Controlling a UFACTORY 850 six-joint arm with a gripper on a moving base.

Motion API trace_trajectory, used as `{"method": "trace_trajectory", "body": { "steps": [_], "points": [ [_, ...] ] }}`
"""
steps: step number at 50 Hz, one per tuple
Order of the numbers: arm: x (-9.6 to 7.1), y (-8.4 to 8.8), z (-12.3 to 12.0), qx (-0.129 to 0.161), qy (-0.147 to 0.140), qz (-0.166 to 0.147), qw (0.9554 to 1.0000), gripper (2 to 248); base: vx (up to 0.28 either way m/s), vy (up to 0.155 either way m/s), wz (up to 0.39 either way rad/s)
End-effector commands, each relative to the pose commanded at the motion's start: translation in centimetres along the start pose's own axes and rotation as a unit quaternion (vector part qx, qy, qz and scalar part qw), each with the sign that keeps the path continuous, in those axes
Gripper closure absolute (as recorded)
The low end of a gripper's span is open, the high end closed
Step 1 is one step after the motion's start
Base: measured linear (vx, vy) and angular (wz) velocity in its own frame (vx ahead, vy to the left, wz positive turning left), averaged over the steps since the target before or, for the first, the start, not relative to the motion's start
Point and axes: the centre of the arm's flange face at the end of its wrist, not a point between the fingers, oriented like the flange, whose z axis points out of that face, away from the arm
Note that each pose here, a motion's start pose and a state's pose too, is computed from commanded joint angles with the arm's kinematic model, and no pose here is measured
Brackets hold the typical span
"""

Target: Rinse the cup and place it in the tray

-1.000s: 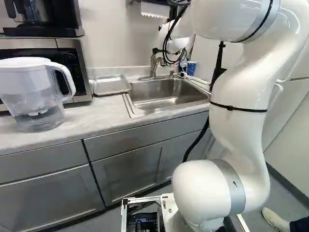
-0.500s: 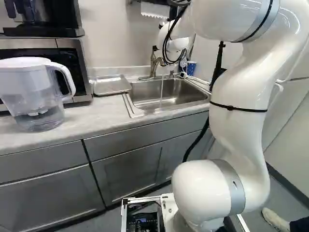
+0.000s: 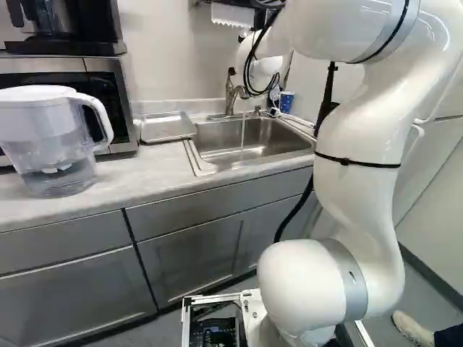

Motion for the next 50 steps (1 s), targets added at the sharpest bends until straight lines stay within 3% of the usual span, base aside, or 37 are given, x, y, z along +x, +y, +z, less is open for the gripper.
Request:
{"method": "trace_trajectory", "body": {
  "steps": [18, 50],
  "points": [
    [-0.2, 0.1, -2.0, -0.001, -0.004, 0.000, 1.0000, 3, 0.000, 0.000, 0.000],
    [-1.1, 0.2, -8.4, -0.002, -0.011, 0.000, 0.9999, 3, 0.000, 0.000, 0.000]
  ]
}}
